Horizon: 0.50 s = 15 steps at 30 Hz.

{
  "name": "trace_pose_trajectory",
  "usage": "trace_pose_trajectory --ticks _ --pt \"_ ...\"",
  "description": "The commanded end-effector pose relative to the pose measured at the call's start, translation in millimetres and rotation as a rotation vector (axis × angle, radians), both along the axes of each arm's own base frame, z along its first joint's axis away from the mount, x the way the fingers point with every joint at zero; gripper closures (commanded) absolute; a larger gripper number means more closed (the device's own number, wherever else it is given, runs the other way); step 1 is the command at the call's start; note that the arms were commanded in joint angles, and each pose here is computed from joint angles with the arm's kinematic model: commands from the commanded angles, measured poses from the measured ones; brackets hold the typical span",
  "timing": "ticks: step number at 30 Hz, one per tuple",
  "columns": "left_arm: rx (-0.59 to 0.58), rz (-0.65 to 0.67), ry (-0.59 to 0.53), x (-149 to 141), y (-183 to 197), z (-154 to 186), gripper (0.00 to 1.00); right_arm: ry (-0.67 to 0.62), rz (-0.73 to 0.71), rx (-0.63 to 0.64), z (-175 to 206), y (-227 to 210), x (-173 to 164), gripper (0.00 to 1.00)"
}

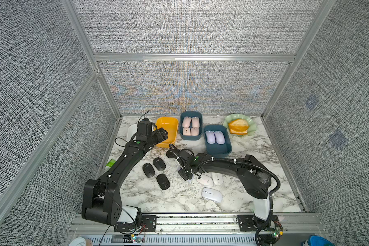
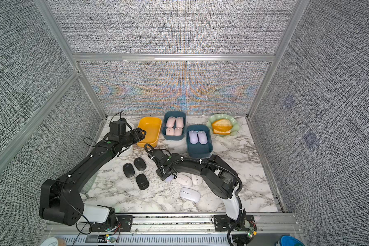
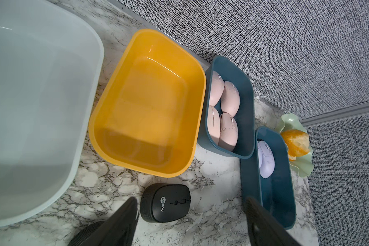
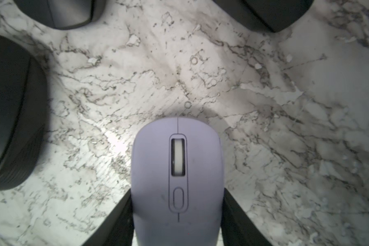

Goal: Place the mice by color into the storage box
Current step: Pick up the mouse from the center of the board.

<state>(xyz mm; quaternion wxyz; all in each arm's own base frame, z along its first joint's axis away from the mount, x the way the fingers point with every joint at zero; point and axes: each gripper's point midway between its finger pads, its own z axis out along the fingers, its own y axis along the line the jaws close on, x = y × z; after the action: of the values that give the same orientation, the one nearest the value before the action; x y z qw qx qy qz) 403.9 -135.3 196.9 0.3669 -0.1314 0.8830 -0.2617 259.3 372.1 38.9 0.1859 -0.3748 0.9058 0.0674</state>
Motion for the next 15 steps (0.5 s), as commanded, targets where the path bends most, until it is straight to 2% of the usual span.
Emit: trace_pose_trajectory --ticks 1,8,12,15 --pt "-0.012 -0.009 -0.007 1.8 -2.3 2.8 0.20 -0.014 -0.042 0.009 8.4 -1.7 4.7 0.46" --pt "-0.006 -0.006 -0.011 1.8 -1.3 4.4 0.20 -0.109 -0.147 0.019 46.7 -15.6 31.2 0.46" --pt "-0.009 -0.007 -0.019 0.8 -1.4 7.5 0.20 -0.182 -0.284 0.020 76.4 -53.0 60.7 0.47" --pt "-0.014 -0.009 -0.019 0.3 -2.1 8.0 0.20 -0.190 -0.385 0.050 96.4 -89.3 80.7 0.46"
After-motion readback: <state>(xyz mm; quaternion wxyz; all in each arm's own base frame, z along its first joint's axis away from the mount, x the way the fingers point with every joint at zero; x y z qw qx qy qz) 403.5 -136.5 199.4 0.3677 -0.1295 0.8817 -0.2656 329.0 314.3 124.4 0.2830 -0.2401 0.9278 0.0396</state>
